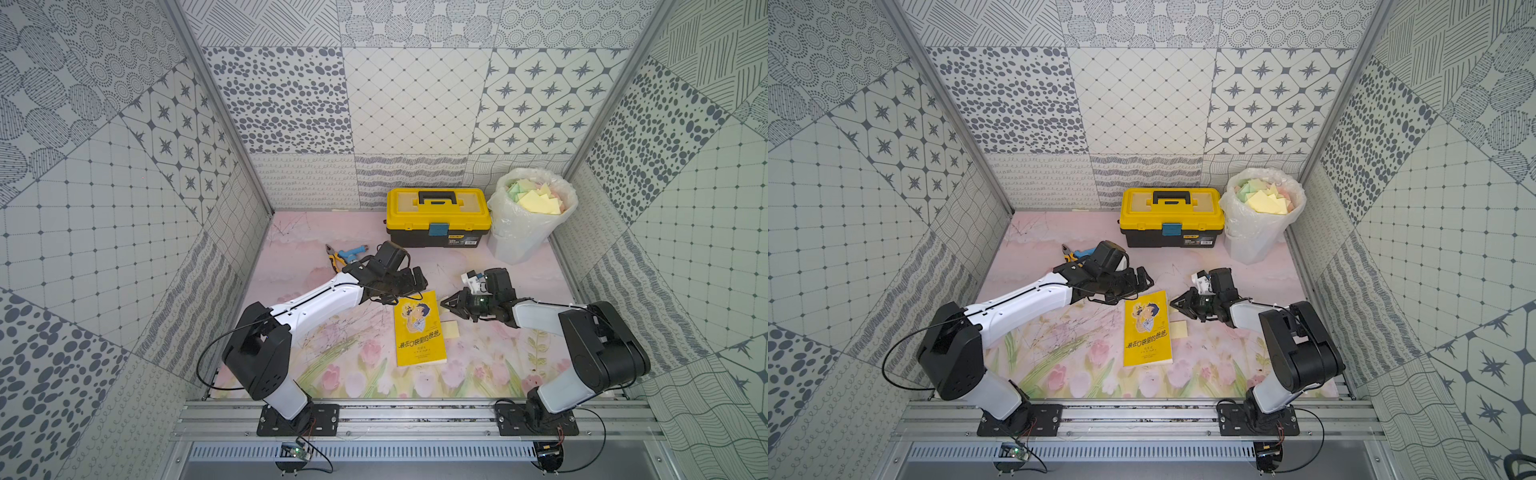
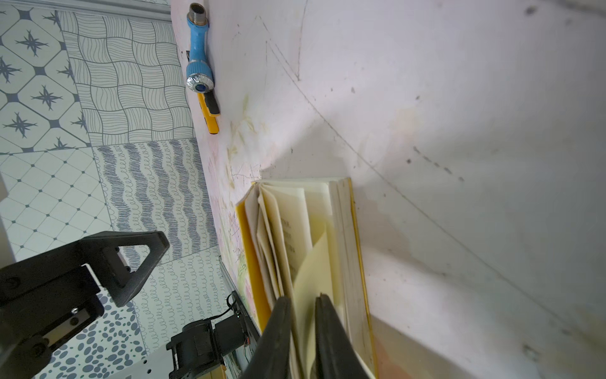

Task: Peel off the used sticky note
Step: Open the book at the center of the board.

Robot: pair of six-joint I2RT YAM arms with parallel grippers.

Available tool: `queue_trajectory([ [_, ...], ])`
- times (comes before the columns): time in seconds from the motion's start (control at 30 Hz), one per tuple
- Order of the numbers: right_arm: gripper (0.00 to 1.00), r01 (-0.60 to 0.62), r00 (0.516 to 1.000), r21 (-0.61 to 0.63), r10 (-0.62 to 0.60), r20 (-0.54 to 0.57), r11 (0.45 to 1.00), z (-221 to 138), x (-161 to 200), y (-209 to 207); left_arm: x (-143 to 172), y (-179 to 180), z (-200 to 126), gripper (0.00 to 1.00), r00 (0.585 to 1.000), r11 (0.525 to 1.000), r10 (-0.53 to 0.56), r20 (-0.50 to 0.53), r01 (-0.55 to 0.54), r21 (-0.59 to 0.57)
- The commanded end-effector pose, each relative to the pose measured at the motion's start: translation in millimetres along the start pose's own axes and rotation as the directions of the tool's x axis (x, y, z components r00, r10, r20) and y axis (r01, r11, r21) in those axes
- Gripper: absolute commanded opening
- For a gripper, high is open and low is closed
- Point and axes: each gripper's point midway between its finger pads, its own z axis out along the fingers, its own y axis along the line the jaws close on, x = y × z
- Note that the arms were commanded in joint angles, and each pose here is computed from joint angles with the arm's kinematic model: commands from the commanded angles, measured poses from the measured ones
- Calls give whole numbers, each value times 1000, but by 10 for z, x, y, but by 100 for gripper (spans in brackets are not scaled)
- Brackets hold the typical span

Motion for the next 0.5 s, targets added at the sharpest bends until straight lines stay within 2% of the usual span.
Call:
queue_trajectory([
  [0.0,16,34,999,-50,-34,16,998,-21,0,201,32,-112,-29,98,998,999,52,-39,-52,16],
  [0.47,4,59,998,-65,-59,-2,996,64,123,425,33,-176,-121,97,995,996,86,-43,-85,32],
])
